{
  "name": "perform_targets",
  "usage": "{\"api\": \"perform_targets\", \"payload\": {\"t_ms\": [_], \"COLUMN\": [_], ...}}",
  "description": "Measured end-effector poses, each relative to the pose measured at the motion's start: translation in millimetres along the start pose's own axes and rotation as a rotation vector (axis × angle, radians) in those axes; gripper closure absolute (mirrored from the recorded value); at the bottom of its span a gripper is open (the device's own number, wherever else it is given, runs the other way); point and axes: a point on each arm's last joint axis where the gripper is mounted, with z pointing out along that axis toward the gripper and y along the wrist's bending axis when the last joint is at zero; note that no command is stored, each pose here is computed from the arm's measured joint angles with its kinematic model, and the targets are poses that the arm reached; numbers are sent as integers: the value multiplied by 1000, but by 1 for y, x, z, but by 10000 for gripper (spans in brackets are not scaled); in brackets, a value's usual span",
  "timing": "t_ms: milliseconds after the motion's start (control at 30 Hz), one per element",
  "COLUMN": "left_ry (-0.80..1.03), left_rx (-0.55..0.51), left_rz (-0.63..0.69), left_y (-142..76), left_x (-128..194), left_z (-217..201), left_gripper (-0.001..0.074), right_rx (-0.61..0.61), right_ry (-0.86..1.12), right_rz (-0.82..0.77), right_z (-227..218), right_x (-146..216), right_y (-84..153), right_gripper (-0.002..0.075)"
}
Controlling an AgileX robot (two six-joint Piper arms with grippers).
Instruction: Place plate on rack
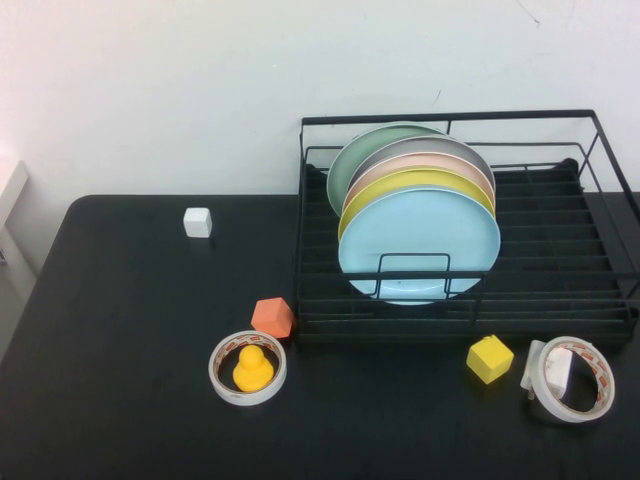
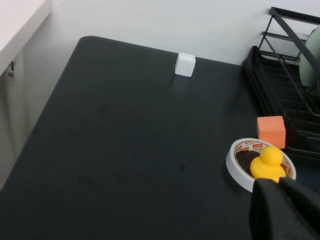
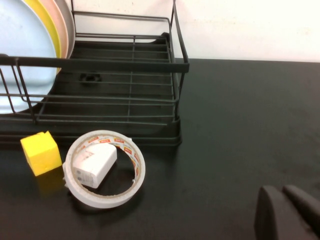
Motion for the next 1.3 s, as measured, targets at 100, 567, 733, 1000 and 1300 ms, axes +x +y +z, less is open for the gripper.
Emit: {"api": "perform_targets", "payload": {"t_ms": [100,567,733,1000,1300], "left_ry": [0,-4,-6,-3,-3], "left_rx": [0,-17,-31,-34,-34], "left_rz": [0,-5,-8,-9,-9], "left_y": [0,1,2,2,2], "left_x": [0,0,0,0,0], "left_z": [0,0,0,0,0], "left_gripper": [738,738,738,738,738], "right_rx": [0,0,0,0,1], "right_ry": [0,2,4,4,4], "right_rz": [0,0,0,0,0], "right_z": [0,0,0,0,0], "right_x": [0,0,0,0,0], "right_y": [0,0,0,0,0], "right_gripper": [728,728,728,728,728]}}
